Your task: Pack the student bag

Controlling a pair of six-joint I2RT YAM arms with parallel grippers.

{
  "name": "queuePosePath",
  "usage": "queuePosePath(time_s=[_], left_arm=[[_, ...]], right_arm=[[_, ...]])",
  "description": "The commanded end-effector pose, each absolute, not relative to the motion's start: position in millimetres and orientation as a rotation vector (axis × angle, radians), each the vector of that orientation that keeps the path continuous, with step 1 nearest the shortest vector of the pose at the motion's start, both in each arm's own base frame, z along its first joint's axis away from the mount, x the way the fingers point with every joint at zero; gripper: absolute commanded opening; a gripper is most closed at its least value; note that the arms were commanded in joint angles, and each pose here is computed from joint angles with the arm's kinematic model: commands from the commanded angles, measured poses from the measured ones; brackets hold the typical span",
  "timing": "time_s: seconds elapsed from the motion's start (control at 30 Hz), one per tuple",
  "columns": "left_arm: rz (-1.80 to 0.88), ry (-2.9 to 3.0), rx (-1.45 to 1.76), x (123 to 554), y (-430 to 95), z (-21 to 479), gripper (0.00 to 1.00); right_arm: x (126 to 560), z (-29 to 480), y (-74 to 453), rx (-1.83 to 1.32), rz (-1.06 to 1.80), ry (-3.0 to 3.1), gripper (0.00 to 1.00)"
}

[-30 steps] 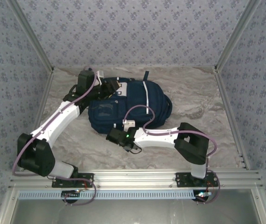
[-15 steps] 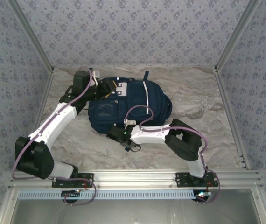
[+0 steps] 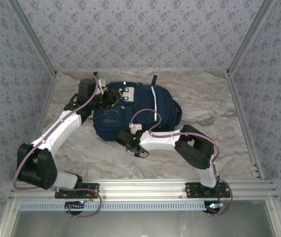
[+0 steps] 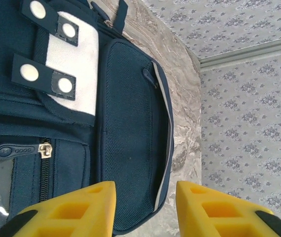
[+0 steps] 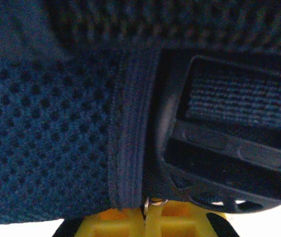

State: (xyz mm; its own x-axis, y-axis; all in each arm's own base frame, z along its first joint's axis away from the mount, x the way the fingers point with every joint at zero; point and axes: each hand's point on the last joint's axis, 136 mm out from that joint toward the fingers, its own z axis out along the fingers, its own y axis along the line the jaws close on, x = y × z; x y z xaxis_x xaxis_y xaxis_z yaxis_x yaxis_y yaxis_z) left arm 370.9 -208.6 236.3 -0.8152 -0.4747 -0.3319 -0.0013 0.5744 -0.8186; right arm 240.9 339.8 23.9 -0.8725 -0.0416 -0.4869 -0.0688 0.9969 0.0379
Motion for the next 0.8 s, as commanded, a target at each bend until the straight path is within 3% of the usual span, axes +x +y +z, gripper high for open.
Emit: queuePosePath(time_s=[0.0,0.13,0.27,0.37,0.57,0.77], left_arm=[[-1.145,2.297,-0.306,364.8,-205.1,235.8,0.32],[-1.035,2.298,-0.237,313.9,-202.8,229.9,0.35],[-0.934,2.377,-0.183,303.8,-204.0,220.4,0.42],[-0.957,2.4,-0.315,284.3,-192.3,195.8,0.48],[-0.899,2.417,-0.569,253.0,-158.8,139.6,0.65],[-0.914,2.447,-0.669,242.5,-155.2,104.3,0.68]], right_arm=[[238.0,23.1,322.7,-0.12,0.048,2.614,0.0],[217.3,42.0,323.4,-0.224,0.164,2.589,0.0],[210.3,34.4,336.3,-0.352,0.245,2.615,0.0],[211.0,38.1,332.3,-0.403,0.213,2.609,0.0],[206.6,48.7,330.6,-0.384,0.409,2.553,0.0],[201.5,47.5,331.9,-0.393,0.536,2.541,0.0]])
